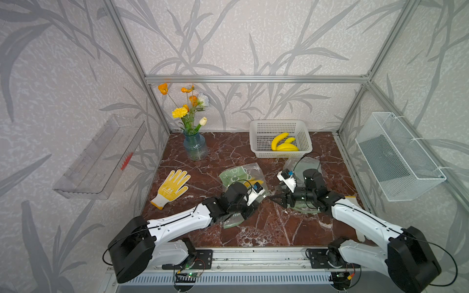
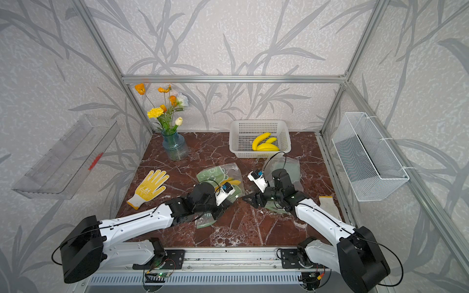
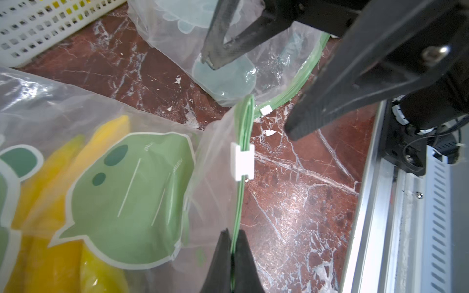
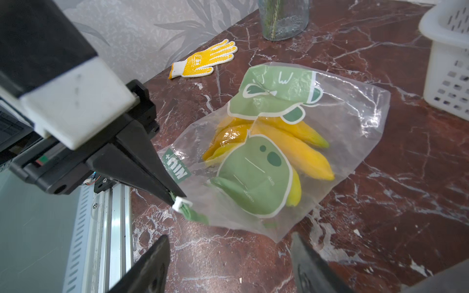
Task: Open the zip-top bag and take out the banana
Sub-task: Pick up the zipper food storage bag at the center of the board.
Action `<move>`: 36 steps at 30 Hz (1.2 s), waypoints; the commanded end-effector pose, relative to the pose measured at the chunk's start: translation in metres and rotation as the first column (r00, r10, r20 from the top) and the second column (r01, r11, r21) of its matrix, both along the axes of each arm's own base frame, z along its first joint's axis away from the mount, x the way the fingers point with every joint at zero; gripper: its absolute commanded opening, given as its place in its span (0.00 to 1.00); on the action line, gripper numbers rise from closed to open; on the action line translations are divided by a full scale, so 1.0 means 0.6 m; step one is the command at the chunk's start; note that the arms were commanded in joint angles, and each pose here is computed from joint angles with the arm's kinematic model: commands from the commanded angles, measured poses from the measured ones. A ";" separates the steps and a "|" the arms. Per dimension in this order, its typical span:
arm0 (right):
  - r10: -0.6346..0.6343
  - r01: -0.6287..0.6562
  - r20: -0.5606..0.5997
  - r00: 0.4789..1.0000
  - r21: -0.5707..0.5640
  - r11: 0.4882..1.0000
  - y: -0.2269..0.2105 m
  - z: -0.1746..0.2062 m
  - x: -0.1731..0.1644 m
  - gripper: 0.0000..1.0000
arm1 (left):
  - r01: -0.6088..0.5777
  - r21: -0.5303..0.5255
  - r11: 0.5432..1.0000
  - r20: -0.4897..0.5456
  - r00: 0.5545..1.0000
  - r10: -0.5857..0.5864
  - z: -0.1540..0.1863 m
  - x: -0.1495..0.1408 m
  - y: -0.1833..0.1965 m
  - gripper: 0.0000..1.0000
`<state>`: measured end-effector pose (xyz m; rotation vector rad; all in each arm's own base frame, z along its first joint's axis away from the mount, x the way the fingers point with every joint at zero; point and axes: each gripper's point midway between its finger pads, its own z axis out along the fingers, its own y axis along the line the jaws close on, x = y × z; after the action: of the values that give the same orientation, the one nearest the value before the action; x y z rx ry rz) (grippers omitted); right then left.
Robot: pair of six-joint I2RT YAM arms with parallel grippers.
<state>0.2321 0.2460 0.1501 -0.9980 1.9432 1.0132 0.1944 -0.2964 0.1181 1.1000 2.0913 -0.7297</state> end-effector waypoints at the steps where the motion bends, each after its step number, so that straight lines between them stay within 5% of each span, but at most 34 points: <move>1: 0.111 -0.118 0.105 0.988 0.060 0.991 0.021 0.039 -0.003 0.73 | 0.067 -0.069 0.995 -0.067 0.995 -0.071 0.009 -0.015 -0.013 0.00; 36: 0.231 -0.232 0.018 0.973 0.063 0.971 0.041 0.008 -0.006 0.38 | 0.019 -0.168 0.986 -0.156 0.987 -0.045 0.018 0.024 -0.003 0.00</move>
<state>0.2270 0.2689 0.1486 -1.1992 1.8148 1.1753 0.2055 -0.2945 0.1202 1.0176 2.1344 -0.9926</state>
